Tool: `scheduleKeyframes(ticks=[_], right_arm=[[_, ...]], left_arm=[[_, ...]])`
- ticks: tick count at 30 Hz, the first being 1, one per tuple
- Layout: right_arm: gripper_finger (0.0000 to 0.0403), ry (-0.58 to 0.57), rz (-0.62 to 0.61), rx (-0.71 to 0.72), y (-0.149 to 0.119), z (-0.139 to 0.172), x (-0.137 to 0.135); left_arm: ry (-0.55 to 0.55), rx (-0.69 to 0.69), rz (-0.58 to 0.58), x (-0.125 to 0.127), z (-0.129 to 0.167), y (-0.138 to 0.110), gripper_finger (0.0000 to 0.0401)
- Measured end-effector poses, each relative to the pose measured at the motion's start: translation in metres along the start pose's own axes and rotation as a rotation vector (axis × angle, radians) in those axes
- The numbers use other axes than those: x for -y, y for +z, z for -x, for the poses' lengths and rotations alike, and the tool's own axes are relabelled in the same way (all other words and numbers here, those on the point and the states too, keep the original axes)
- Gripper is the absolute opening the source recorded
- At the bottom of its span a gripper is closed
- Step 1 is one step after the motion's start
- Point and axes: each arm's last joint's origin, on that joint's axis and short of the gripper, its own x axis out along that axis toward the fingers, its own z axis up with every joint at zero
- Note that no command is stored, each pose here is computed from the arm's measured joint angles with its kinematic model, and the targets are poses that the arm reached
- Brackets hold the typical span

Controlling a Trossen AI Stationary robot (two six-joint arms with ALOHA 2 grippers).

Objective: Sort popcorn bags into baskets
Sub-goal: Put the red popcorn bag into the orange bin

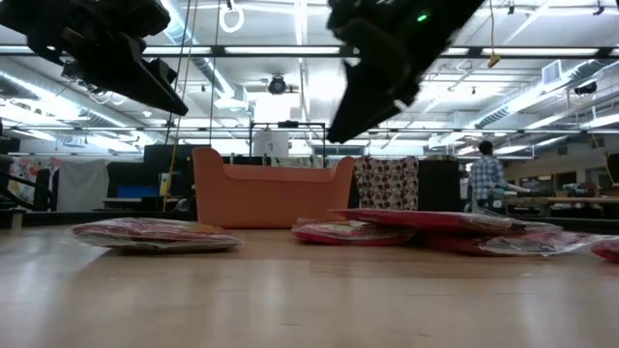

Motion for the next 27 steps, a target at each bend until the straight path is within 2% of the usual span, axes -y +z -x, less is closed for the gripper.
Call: scheduleKeyframes(ticks=[6,13,17,22,27], right_arm=[[0.0175,-0.012,-0.066,0.025,-0.02,0.024,-0.029],[0.0175,-0.009,-0.136,0.065,-0.032,0.033,-0.049],[0.0175,-0.036,-0.068,0.016,-0.04,0.017,-0.07],[0.0175,-0.147,0.072,-0.077,-0.039,0.004,-0.089],[0.0175,-0.22,0.146,-0.164,-0.035,-0.004,-0.105]], left_arm=[[0.081,0.04,-0.069,-0.002,0.0,0.004,0.0141],[0.093,0.084,-0.139,-0.002,0.0,0.009,0.0141],[0.094,0.083,-0.165,-0.002,0.0,0.009,0.0141],[0.094,0.079,-0.183,-0.002,0.0,0.009,0.0141],[0.094,0.075,-0.185,-0.002,0.0,0.008,0.0141]])
